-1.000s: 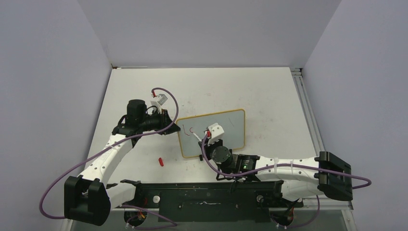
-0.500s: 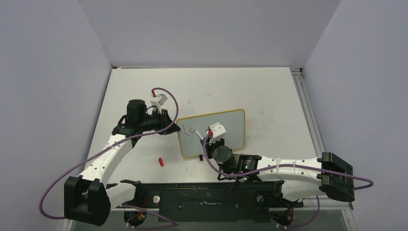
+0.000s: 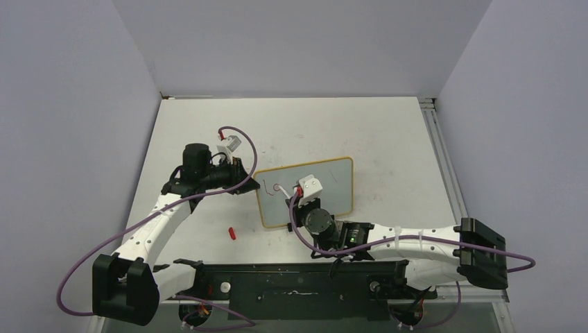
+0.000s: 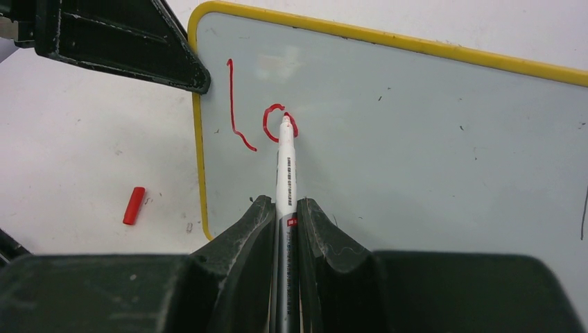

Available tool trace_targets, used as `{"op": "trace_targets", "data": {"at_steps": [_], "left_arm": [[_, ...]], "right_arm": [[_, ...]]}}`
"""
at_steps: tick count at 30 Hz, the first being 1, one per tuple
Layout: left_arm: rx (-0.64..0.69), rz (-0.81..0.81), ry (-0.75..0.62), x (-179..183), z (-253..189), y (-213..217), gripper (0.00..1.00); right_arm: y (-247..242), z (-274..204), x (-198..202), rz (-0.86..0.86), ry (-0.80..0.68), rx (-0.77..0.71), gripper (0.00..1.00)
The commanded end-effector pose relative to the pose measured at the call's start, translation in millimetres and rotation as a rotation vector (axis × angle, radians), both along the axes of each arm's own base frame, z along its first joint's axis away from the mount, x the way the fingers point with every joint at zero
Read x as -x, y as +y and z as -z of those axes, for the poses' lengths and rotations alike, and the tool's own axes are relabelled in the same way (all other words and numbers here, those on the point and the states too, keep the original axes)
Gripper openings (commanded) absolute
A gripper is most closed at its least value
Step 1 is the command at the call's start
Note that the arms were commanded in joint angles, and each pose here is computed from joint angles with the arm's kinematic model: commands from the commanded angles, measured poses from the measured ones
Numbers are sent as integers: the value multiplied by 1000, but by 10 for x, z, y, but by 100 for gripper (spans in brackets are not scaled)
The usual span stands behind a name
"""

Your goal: Write a sentence on the whiteboard

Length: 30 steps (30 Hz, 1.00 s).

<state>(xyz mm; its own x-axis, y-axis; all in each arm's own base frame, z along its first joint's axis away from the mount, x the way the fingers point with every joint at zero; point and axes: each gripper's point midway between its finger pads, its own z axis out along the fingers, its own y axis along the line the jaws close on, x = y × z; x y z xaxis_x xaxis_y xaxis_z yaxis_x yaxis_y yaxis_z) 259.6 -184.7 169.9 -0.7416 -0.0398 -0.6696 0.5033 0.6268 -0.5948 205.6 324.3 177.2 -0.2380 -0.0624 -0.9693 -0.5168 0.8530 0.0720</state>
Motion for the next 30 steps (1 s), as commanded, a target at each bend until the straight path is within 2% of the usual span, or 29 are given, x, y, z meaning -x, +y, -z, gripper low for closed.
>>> {"op": "trace_targets", "data": {"at_steps": [1, 11, 30], "left_arm": [[16, 13, -51, -8, -163, -26, 11], [10, 5, -52, -20, -161, -16, 11], [5, 2, -46, -17, -141, -9, 11]], "right_arm": [[124, -251, -62, 10, -36, -69, 5], [130, -439, 41, -30, -55, -104, 5], [-20, -414, -25, 47, -68, -75, 5]]}}
